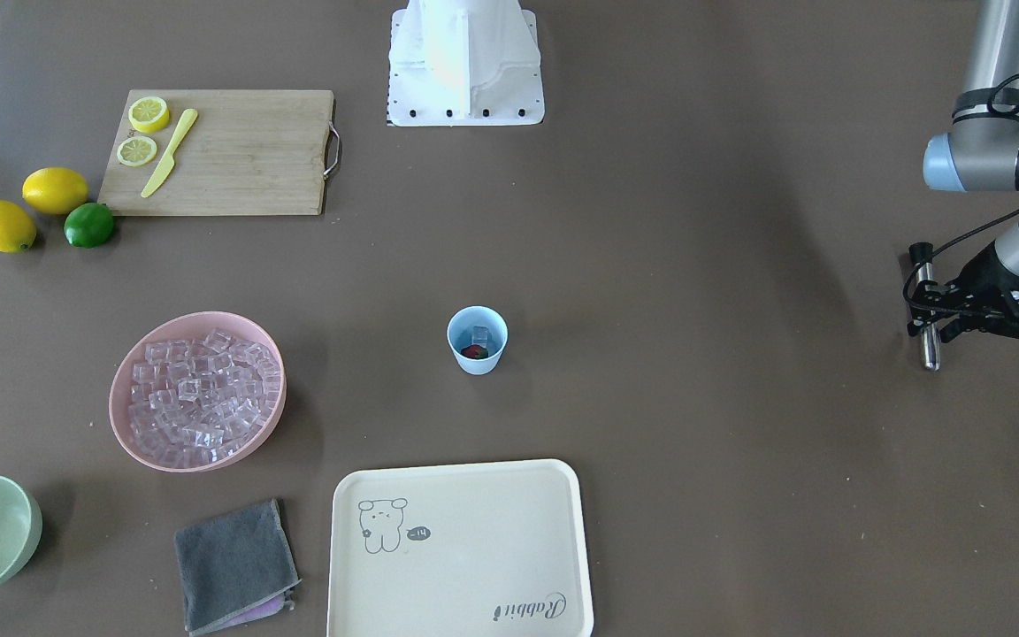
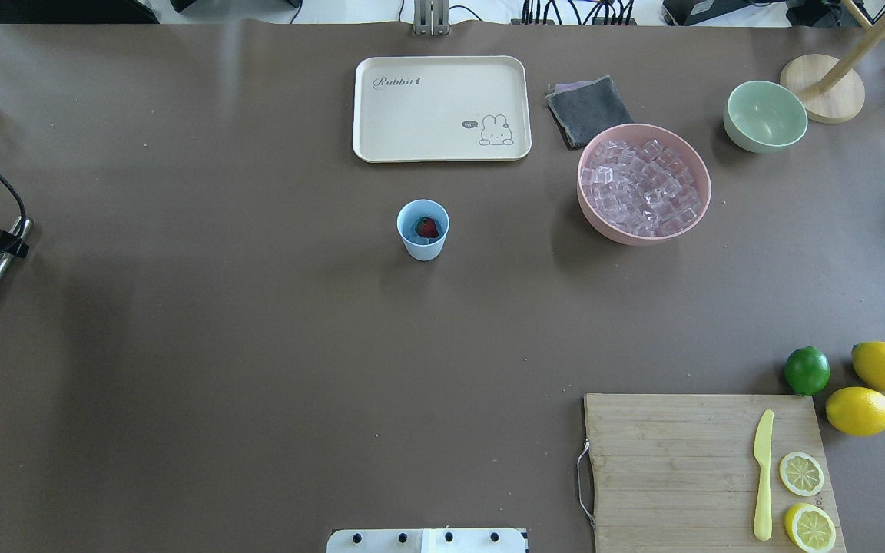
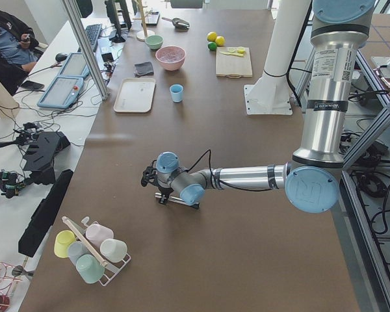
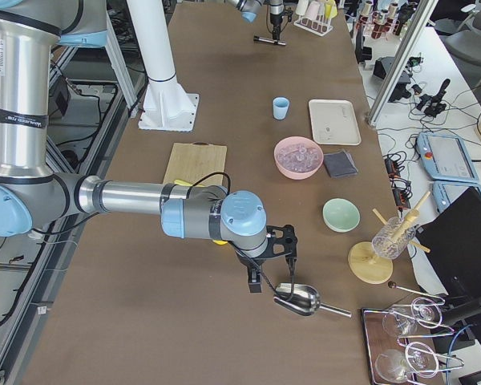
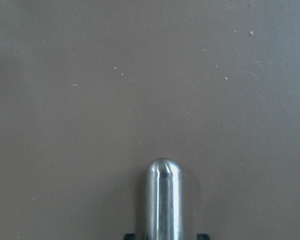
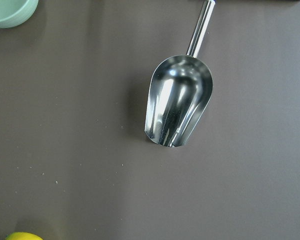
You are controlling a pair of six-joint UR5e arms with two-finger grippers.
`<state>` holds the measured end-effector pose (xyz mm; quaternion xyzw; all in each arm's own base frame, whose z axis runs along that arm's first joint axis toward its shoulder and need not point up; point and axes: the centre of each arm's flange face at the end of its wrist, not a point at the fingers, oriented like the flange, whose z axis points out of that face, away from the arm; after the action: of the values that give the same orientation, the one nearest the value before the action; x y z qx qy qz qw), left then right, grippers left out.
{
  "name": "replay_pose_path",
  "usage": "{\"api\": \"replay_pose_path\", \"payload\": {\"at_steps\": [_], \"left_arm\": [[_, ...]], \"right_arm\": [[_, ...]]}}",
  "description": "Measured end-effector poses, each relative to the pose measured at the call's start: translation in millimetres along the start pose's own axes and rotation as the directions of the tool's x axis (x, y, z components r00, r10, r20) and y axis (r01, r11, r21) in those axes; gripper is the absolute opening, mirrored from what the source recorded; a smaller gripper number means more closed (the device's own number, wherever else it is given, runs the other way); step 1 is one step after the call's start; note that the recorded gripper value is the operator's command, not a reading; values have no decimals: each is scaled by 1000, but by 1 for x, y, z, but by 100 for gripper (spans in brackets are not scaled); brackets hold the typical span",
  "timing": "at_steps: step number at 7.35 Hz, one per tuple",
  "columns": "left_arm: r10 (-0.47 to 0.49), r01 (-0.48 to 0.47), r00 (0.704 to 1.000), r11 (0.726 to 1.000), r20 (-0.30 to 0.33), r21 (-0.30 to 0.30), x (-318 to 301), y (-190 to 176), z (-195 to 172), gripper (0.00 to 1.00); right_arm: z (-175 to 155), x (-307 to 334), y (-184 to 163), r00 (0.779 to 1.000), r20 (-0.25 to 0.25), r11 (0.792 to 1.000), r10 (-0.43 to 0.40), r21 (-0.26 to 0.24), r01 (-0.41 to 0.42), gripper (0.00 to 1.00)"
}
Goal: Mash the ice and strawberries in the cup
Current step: 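Grasp the steel muddler rod with the left gripper and lift it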
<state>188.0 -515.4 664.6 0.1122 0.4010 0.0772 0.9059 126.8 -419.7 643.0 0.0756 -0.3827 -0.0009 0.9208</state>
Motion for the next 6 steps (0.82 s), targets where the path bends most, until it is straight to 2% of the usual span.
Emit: {"api": "replay_pose_path", "payload": {"at_steps": [1,4,5,6], "left_arm": [[0,0,1000,1000,1,-1,0,0,1,33],[5,-5,1000,1000,2,5,2,-2,-1,29],[14,-14,1000,1000,-11,20,12,-10,-9,29],[25,-23,999,998,-28,62,27,-34,-27,29]], "right_arm": [[0,0,0,1000,0,1000,1,-1,-1,100],[-1,1,0,1000,-1,1000,3,2,-3,100],[-3,2,0,1000,-1,1000,4,6,-4,100],[-5,3,0,1000,-2,1000,7,12,-7,100]]}}
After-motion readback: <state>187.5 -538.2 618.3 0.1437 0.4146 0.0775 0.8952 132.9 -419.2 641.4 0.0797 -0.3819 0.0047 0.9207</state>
